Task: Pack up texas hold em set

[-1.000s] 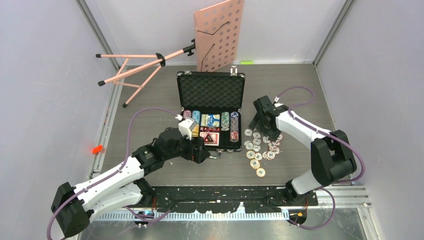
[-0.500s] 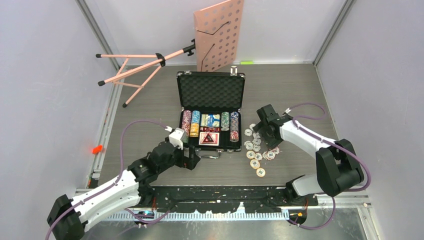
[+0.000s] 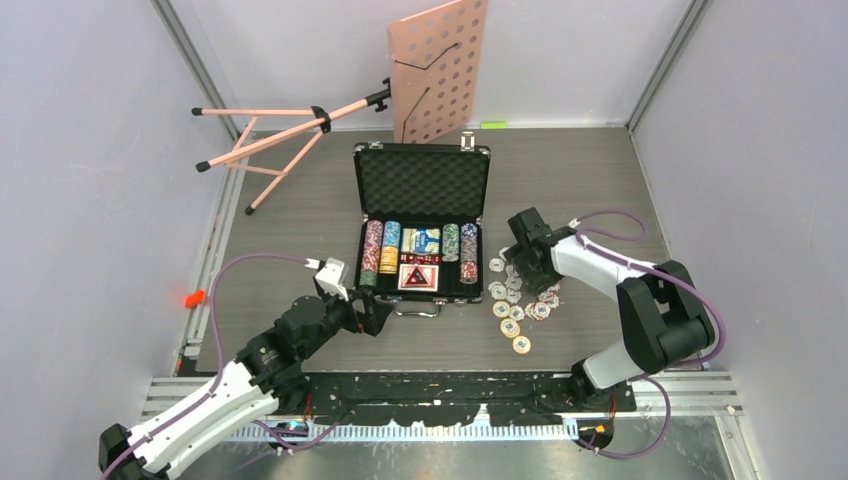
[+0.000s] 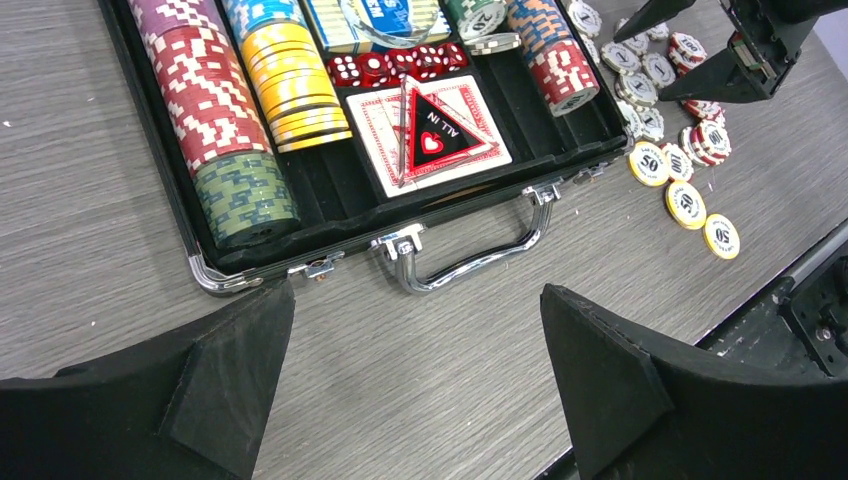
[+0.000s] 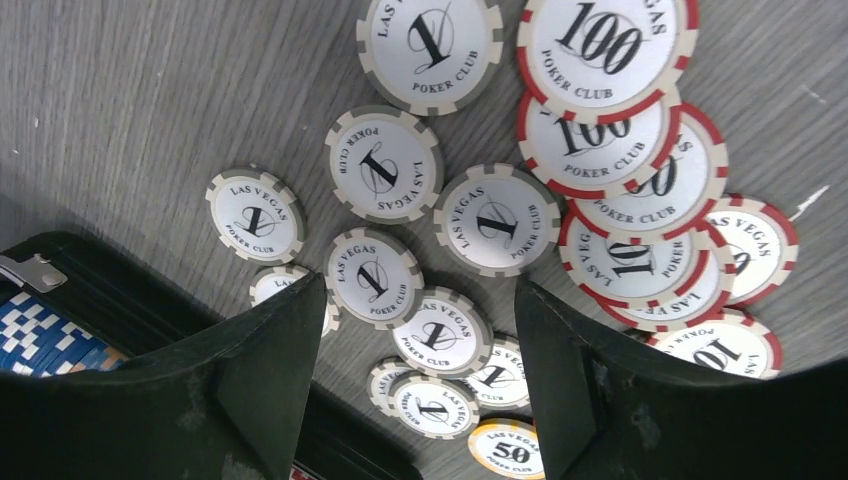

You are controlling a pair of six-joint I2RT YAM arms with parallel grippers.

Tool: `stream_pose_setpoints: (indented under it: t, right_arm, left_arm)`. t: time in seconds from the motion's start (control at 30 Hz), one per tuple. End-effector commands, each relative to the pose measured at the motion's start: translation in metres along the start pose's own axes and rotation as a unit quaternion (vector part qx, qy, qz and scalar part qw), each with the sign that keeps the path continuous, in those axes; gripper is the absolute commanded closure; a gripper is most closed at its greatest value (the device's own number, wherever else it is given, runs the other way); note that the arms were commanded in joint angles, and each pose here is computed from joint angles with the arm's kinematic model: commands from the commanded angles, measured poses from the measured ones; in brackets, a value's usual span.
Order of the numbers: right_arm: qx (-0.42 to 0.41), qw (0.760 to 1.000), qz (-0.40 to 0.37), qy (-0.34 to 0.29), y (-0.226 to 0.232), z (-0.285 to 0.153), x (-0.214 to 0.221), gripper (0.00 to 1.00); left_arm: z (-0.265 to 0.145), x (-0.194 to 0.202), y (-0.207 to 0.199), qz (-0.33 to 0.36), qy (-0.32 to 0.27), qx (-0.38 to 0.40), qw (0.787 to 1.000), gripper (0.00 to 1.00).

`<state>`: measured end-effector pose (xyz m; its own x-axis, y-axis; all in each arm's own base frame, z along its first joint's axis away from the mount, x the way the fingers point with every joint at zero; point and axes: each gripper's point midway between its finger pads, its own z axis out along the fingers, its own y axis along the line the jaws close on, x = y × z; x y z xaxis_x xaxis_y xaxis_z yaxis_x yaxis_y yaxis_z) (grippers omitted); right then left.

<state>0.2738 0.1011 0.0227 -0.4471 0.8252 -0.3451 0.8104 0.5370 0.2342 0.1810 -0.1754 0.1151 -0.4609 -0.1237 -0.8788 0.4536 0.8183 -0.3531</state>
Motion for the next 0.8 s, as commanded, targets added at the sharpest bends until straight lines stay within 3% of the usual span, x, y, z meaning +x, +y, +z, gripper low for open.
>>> stream_pose_setpoints:
  t: [0.0,0.53,0.77]
  right_arm:
    - [0.0,1.0,0.005,0.002,0.007,0.003,0.002,0.26]
    - [0.016,0.999,-0.036,0.022,-0.011,0.003,0.012,0.73]
    - [0.003,0.999,-0.04,0.014,-0.012,-0.009,0.006,0.81]
  left_arm:
    - [0.003,-0.004,0.002,0.001,-0.008,-0.01,1.0,0.03]
    - [0.008,0.0,0.001,0.005,0.011,-0.013,1.0,0.03]
    - [0.007,-0.001,0.001,0.005,0.008,-0.013,1.0,0.02]
